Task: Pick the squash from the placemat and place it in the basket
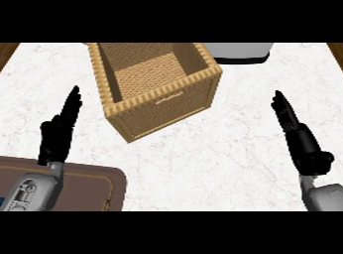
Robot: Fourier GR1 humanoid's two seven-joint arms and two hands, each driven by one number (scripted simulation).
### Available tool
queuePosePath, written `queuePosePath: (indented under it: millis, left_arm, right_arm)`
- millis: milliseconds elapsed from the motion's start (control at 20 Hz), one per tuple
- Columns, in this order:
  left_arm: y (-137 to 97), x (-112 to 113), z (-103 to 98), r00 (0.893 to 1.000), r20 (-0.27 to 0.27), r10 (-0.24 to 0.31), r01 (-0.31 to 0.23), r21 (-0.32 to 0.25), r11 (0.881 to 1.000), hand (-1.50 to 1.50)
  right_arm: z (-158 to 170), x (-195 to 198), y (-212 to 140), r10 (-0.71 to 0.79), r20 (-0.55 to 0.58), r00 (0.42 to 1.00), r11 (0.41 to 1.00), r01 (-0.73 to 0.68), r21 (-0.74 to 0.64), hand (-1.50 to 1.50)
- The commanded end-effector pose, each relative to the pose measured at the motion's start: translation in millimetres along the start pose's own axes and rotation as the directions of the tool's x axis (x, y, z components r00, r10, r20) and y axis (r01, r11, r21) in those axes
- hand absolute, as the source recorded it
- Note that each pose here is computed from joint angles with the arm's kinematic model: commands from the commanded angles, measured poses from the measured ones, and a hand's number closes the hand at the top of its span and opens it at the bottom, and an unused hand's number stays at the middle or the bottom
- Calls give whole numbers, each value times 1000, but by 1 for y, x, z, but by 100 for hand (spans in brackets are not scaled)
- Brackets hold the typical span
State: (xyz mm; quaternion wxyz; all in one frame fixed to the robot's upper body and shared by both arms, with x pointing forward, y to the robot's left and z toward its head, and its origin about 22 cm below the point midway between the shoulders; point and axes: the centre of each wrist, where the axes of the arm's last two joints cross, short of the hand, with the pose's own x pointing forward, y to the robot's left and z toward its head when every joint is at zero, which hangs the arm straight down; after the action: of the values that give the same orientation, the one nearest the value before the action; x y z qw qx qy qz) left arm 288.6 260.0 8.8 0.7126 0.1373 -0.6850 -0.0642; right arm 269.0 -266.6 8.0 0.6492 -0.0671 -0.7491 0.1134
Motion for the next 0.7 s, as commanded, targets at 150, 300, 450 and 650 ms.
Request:
queuePosePath:
  millis: [150, 300, 450, 650]
  left_arm:
    - [44, -52, 26, 958, -239, -157, 173, 48, 984, 0]
    - [32, -57, 30, 954, -269, -132, 141, 17, 990, 0]
    - [60, -81, 50, 892, -409, -193, 228, 40, 973, 0]
    - [76, -92, 63, 865, -472, -173, 247, 98, 964, 0]
  right_arm:
    - [9, 82, 40, -149, 681, 717, 986, 157, 51, 150]
    - [-2, 134, 66, -369, 815, 447, 845, 526, 94, 150]
    - [19, 130, 23, 192, 913, 359, 970, 73, -232, -150]
    - [47, 105, -1, 496, 701, 513, 716, 215, -664, -150]
